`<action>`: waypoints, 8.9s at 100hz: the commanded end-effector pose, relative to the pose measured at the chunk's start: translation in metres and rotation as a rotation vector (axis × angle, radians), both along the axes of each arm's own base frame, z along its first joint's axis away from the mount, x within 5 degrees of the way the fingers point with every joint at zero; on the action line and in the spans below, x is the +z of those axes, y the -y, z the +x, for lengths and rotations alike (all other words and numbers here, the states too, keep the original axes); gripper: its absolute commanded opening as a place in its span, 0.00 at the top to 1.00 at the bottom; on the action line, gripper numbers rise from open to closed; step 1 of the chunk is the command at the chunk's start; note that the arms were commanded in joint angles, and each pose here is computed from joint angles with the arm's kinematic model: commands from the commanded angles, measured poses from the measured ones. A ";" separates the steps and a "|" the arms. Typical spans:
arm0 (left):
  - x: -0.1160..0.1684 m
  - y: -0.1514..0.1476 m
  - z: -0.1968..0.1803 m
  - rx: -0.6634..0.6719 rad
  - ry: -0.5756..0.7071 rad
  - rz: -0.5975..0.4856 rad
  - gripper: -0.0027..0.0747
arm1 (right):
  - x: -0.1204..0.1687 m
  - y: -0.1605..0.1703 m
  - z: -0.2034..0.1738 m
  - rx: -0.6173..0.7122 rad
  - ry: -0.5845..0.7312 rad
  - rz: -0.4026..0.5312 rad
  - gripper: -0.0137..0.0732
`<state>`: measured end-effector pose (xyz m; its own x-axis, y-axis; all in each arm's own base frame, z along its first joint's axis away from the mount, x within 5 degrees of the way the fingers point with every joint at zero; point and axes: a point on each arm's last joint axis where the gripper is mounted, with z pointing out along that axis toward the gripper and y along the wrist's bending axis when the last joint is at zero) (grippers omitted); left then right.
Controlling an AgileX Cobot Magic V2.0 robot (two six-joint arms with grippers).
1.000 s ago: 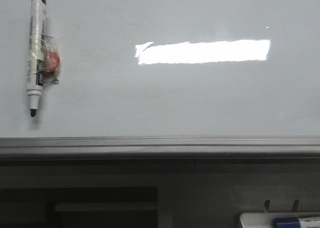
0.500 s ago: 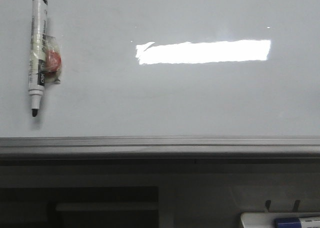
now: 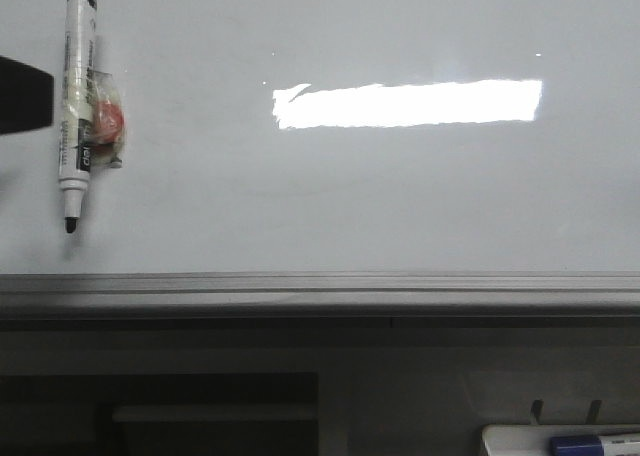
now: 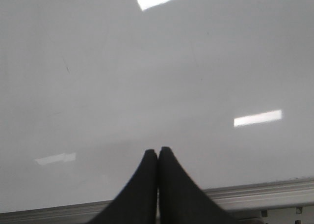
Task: Write number 3 on whiteboard
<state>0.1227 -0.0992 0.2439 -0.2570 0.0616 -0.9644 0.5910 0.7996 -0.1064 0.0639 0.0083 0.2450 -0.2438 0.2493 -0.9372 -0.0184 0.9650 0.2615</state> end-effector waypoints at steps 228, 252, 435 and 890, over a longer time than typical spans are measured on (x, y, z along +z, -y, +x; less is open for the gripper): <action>-0.013 0.054 -0.007 -0.590 0.518 0.497 0.99 | 0.067 -0.180 0.062 1.128 0.072 -0.549 0.32; -0.013 0.054 -0.007 -0.590 0.518 0.497 0.99 | 0.065 -0.184 0.065 1.128 0.094 -0.598 0.58; 0.044 -0.008 -0.041 -0.274 0.575 0.315 0.85 | 0.122 -0.169 0.141 0.828 0.142 -0.514 0.91; 0.001 0.028 0.035 0.121 -0.250 -0.141 0.99 | 0.150 -0.172 0.100 0.984 0.129 -0.575 0.09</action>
<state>0.1505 -0.1275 0.2291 -0.4996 0.0412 -0.8653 0.5026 0.8274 -0.2508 0.1659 0.1857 0.3712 -0.0501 -0.5471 -0.8356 -0.8573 0.4528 -0.2451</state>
